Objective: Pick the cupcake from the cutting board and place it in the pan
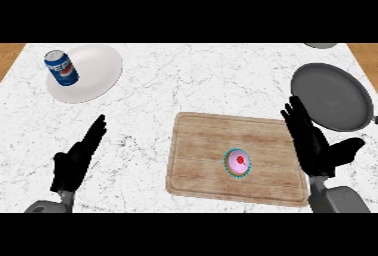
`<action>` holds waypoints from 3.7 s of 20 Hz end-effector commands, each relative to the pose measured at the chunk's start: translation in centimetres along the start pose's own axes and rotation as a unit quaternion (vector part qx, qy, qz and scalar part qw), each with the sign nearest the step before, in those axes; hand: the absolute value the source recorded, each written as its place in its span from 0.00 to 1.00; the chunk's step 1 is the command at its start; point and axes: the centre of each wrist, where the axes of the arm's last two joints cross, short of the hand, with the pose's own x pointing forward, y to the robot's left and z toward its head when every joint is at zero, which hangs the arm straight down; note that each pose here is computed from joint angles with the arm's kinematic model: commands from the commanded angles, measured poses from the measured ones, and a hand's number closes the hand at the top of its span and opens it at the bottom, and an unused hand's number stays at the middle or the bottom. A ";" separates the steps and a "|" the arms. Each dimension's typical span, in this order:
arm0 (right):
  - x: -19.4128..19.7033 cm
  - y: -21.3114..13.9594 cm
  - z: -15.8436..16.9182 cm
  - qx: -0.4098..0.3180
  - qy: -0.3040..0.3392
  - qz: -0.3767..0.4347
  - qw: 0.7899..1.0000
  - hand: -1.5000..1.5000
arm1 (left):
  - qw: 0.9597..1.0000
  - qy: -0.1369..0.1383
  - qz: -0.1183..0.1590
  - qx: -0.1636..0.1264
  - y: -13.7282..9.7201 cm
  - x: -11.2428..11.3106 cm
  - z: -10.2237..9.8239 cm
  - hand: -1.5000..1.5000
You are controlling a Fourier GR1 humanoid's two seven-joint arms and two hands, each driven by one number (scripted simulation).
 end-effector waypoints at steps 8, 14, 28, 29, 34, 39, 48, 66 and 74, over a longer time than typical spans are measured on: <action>13.0 3.6 -5.3 0.194 -0.261 0.466 0.823 1.00 | 0.989 0.002 0.127 -0.081 -5.3 2.3 -1.6 0.50; 11.6 9.9 -4.4 0.235 -0.363 0.423 0.796 0.00 | 0.983 0.010 0.157 -0.095 -4.2 5.6 -1.7 0.50; 11.5 18.4 0.2 0.306 -0.092 0.830 0.457 0.00 | 0.985 0.018 0.157 -0.073 -4.9 4.6 -1.2 0.50; 10.8 19.2 0.2 0.301 -0.066 0.844 0.438 0.00 | 0.985 0.023 0.152 -0.080 -4.6 4.4 -0.6 0.50; 9.5 23.1 2.6 0.327 0.016 0.881 0.341 0.00 | 0.983 0.020 0.164 -0.077 -5.1 6.4 -0.7 0.50; 6.6 24.5 5.2 0.313 0.072 0.888 0.329 0.00 | 0.983 0.018 0.165 -0.078 -5.0 6.1 0.1 0.50; 7.2 25.5 5.9 0.265 0.076 0.894 0.352 0.00 | 0.985 0.014 0.160 -0.065 -3.4 6.4 -0.6 0.50; 7.1 21.3 5.2 0.215 0.073 0.927 0.299 0.00 | 0.983 0.016 0.166 -0.072 -5.0 4.9 -0.4 0.50; 4.0 20.0 3.5 0.239 -0.012 0.932 0.274 1.00 | 0.982 0.014 0.166 -0.086 -4.9 5.3 -0.9 0.50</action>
